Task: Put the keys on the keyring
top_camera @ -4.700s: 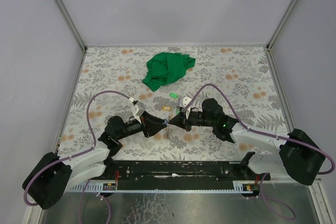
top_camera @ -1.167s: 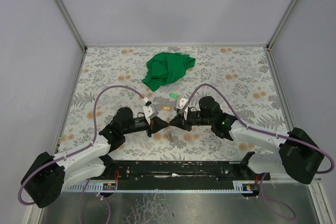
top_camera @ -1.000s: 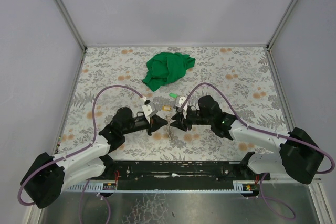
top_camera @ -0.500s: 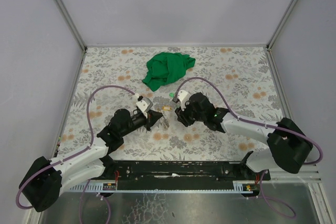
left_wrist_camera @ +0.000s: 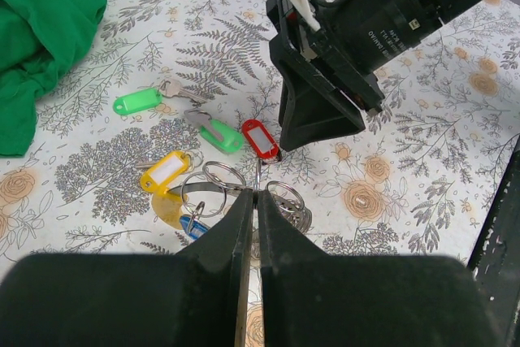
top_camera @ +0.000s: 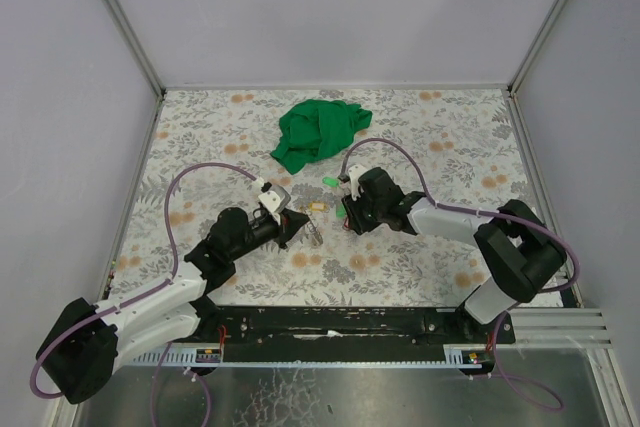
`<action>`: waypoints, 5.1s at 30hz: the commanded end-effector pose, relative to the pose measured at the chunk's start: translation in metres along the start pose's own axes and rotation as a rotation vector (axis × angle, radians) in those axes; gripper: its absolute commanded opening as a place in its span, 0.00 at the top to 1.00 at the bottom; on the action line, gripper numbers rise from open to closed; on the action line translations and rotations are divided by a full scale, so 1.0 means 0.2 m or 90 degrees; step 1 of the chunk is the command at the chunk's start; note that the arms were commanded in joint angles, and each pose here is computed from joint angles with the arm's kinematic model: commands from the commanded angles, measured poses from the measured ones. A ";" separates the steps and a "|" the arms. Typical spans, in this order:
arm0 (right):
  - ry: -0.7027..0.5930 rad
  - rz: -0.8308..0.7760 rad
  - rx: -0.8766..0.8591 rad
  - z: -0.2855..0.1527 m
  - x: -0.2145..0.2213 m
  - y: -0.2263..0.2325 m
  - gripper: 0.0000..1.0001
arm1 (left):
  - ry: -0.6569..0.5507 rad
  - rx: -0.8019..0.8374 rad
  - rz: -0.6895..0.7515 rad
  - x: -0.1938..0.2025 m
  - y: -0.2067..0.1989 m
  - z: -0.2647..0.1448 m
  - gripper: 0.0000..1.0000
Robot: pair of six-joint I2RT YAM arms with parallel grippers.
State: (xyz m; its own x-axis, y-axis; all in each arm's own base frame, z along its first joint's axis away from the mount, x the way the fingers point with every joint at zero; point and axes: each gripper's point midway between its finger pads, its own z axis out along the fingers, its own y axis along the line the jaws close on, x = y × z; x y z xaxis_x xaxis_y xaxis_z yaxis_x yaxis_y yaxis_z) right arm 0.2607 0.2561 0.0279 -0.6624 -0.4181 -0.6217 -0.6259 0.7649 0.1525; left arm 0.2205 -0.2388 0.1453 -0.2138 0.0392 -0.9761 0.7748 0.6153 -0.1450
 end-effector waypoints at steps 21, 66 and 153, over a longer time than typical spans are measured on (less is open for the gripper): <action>-0.061 -0.018 -0.072 -0.03 -0.14 0.08 1.00 | -0.010 0.016 0.000 -0.02 -0.02 0.01 1.00; -0.480 0.169 -0.090 -0.13 -0.04 0.00 0.99 | -0.048 0.032 -0.003 -0.03 -0.05 -0.01 1.00; 0.356 -0.138 0.140 0.00 0.08 0.07 0.79 | -0.045 0.012 -0.005 -0.05 -0.03 -0.03 1.00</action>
State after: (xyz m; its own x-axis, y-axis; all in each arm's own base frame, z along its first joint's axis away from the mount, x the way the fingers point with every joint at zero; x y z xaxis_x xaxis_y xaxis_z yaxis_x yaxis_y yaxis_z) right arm 0.2374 0.2562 0.0123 -0.7000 -0.7054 -0.1111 -0.6974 0.7088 -0.1061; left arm 0.2128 -0.2358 0.1426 -0.2150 0.0139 -0.9765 0.7789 0.6057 -0.1628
